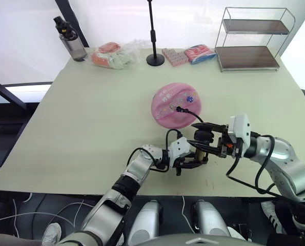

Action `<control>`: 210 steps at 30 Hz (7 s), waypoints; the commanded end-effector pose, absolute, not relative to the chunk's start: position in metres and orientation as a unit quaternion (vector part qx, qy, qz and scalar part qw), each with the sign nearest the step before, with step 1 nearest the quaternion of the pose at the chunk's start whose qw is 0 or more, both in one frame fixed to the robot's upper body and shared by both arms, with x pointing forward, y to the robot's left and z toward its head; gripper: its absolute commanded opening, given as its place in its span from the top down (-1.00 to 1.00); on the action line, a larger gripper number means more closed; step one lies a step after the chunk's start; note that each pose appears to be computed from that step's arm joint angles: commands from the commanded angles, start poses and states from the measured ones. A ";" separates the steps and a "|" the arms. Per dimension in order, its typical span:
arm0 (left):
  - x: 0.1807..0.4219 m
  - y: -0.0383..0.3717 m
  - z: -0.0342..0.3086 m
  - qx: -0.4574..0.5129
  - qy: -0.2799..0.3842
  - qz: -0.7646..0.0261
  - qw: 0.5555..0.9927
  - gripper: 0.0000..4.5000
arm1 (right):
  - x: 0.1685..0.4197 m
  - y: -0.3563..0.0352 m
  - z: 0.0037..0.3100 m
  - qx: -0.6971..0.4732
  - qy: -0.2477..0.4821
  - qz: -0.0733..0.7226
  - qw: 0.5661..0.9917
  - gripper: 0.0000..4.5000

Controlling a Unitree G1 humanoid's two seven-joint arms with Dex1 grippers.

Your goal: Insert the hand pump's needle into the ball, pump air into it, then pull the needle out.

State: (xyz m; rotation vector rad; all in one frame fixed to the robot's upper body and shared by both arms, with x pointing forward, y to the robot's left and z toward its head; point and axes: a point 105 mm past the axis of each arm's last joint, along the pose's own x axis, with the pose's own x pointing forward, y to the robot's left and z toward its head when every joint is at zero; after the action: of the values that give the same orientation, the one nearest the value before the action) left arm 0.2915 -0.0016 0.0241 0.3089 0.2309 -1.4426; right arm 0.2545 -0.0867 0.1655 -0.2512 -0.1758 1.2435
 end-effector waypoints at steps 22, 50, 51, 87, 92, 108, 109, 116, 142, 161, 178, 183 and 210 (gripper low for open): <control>0.292 0.011 -0.007 0.148 0.157 -0.637 0.740 0.51 | 0.259 -0.101 0.252 -0.110 -0.181 0.582 0.785 0.17; 0.291 0.020 -0.015 0.160 0.165 -0.630 0.742 0.51 | 0.250 -0.114 0.324 -0.067 -0.213 0.582 0.782 0.17; 0.291 0.020 -0.015 0.162 0.164 -0.630 0.742 0.51 | 0.249 -0.114 0.323 -0.059 -0.208 0.585 0.782 0.17; 0.286 -0.024 -0.015 0.169 0.118 -0.646 0.735 0.51 | 0.252 -0.127 0.226 -0.078 -0.095 0.571 0.812 0.17; 0.287 -0.026 -0.015 0.170 0.116 -0.647 0.734 0.51 | 0.256 -0.127 0.204 -0.071 -0.079 0.566 0.818 0.17; 0.286 -0.029 -0.018 0.172 0.116 -0.653 0.729 0.51 | 0.261 -0.127 0.114 -0.091 -0.016 0.533 0.841 0.17; 0.286 -0.029 -0.018 0.173 0.116 -0.653 0.728 0.51 | 0.262 -0.127 0.113 -0.090 -0.015 0.530 0.843 0.17; 0.287 -0.034 -0.016 0.173 0.110 -0.656 0.726 0.51 | 0.271 -0.139 0.163 -0.093 -0.063 0.522 0.845 0.17; 0.287 -0.048 -0.014 0.173 0.104 -0.663 0.721 0.51 | 0.254 -0.158 0.322 -0.088 -0.157 0.556 0.812 0.17; 0.291 -0.033 -0.021 0.179 0.118 -0.649 0.730 0.51 | 0.263 -0.138 0.105 -0.082 0.028 0.544 0.834 0.17; 0.290 -0.023 -0.028 0.180 0.129 -0.645 0.731 0.51 | 0.270 -0.144 0.230 -0.101 -0.104 0.565 0.812 0.17; 0.290 -0.022 -0.029 0.181 0.131 -0.644 0.731 0.51 | 0.266 -0.151 0.270 -0.130 -0.128 0.558 0.809 0.17; 0.292 -0.021 -0.030 0.187 0.131 -0.643 0.732 0.51 | 0.266 -0.136 0.191 -0.099 -0.044 0.563 0.819 0.17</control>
State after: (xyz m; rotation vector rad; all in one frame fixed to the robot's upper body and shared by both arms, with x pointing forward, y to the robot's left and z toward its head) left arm 0.3070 -0.0374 0.0069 0.3793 0.1173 -1.3869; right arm 0.2666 -0.1404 0.2217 -0.1985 -0.2038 1.1751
